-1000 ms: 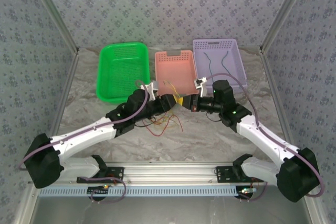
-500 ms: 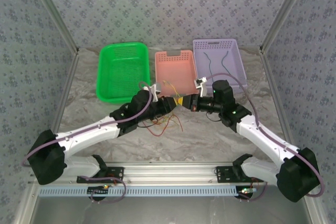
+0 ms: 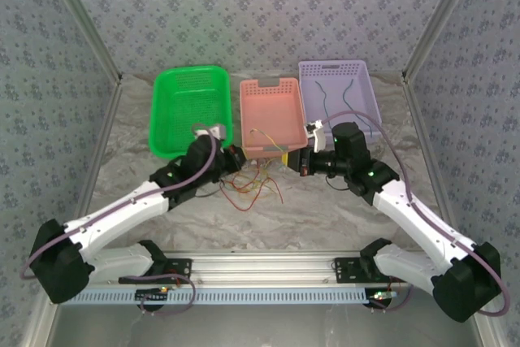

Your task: Untangle the cables

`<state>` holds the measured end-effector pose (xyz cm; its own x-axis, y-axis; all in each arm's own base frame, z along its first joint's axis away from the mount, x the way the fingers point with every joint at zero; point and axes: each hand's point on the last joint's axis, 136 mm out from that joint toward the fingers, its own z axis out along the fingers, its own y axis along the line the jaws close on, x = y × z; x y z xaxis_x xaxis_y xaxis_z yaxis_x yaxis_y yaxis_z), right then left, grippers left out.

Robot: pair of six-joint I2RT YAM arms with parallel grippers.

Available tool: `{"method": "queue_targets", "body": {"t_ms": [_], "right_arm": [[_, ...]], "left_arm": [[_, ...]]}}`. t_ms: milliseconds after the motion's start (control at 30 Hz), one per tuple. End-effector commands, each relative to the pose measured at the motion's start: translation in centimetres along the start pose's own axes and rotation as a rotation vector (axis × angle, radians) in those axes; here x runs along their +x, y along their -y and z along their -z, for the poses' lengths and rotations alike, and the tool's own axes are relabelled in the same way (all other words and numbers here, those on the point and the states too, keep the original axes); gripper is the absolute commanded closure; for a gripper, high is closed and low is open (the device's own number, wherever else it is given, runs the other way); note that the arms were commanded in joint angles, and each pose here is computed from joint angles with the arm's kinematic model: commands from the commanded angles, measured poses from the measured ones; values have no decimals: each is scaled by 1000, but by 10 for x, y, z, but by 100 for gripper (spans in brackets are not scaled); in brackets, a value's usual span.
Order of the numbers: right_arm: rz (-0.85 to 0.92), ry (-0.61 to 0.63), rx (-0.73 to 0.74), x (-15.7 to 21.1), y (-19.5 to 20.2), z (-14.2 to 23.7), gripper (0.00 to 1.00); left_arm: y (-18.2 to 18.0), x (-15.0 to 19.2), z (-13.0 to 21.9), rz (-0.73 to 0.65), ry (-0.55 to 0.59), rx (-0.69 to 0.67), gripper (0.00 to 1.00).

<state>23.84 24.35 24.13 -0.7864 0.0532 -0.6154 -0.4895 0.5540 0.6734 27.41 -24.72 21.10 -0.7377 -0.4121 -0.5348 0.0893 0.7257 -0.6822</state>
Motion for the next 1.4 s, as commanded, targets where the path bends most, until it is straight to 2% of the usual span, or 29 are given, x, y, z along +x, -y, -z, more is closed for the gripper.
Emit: {"method": "queue_targets", "body": {"t_ms": [0,133,200,400,600,733,933,1133,1267,1367], "right_arm": [[77,-98,129,20,14,9,100],[139,-156,370,31,49,21,100],[149,-160,484,33,68,31,100],[193,-178,688,24,89,41,100],[383,-272,789,29,78,21,100],[477,-321,967,26,91,31,100],[647,-389,1129,23,96,35,100],[836,-515,1135,44,92,13,100],[917,-600,995,75,80,-7,100],[896,-628,862,92,70,-17,100]], "left_arm": [[-9,-51,27,-148,96,-63,100],[1,-98,57,-345,188,-70,100],[8,-112,69,-394,201,-34,100],[30,-127,88,-427,143,102,100],[48,-134,98,-442,65,219,100],[39,-141,105,-456,31,166,100],[24,-149,112,-475,21,68,100],[14,-160,114,-501,48,-18,100],[7,-171,116,-510,77,-78,100],[8,-180,115,-502,103,-81,100]]}}
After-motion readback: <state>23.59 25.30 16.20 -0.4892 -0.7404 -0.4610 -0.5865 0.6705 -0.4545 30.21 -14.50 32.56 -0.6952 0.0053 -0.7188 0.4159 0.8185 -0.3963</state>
